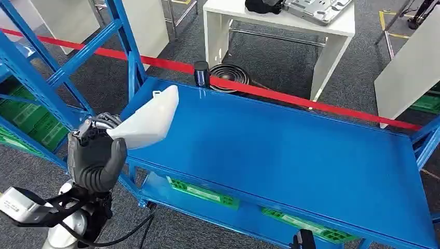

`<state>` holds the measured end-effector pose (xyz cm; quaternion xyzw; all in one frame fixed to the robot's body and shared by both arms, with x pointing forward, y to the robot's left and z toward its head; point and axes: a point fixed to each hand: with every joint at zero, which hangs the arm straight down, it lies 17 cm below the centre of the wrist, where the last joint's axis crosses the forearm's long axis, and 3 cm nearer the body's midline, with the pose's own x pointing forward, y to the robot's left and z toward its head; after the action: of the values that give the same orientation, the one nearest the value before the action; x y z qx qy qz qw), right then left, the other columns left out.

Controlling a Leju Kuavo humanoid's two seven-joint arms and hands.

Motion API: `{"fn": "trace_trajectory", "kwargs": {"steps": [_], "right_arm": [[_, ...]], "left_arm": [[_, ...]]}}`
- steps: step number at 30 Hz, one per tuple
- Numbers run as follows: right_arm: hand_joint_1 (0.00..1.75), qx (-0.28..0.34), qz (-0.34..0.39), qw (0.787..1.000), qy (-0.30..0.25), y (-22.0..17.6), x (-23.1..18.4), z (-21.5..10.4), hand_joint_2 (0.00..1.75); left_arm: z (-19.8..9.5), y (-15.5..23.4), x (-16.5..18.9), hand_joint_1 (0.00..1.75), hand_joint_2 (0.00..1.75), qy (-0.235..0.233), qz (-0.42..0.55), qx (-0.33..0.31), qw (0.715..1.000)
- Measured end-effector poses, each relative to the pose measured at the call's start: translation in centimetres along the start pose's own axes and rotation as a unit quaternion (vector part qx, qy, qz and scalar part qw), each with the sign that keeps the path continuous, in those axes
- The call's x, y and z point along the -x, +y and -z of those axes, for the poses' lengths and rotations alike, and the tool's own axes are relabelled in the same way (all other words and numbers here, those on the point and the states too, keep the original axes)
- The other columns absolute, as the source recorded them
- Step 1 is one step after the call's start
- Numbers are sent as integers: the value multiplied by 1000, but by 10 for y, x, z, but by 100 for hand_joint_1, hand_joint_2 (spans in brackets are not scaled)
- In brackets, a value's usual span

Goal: Take the parts from the cabinet and place them on the table.

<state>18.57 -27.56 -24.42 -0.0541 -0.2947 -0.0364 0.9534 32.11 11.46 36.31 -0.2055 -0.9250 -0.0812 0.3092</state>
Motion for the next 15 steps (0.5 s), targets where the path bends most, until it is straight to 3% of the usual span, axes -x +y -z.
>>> {"fn": "trace_trajectory", "kwargs": {"steps": [15], "right_arm": [[0, 5, -2, 1000, 0, -3, -6, 3, 0]], "left_arm": [[-9, -4, 4, 175, 175, 10, 2, 8, 1000]]}}
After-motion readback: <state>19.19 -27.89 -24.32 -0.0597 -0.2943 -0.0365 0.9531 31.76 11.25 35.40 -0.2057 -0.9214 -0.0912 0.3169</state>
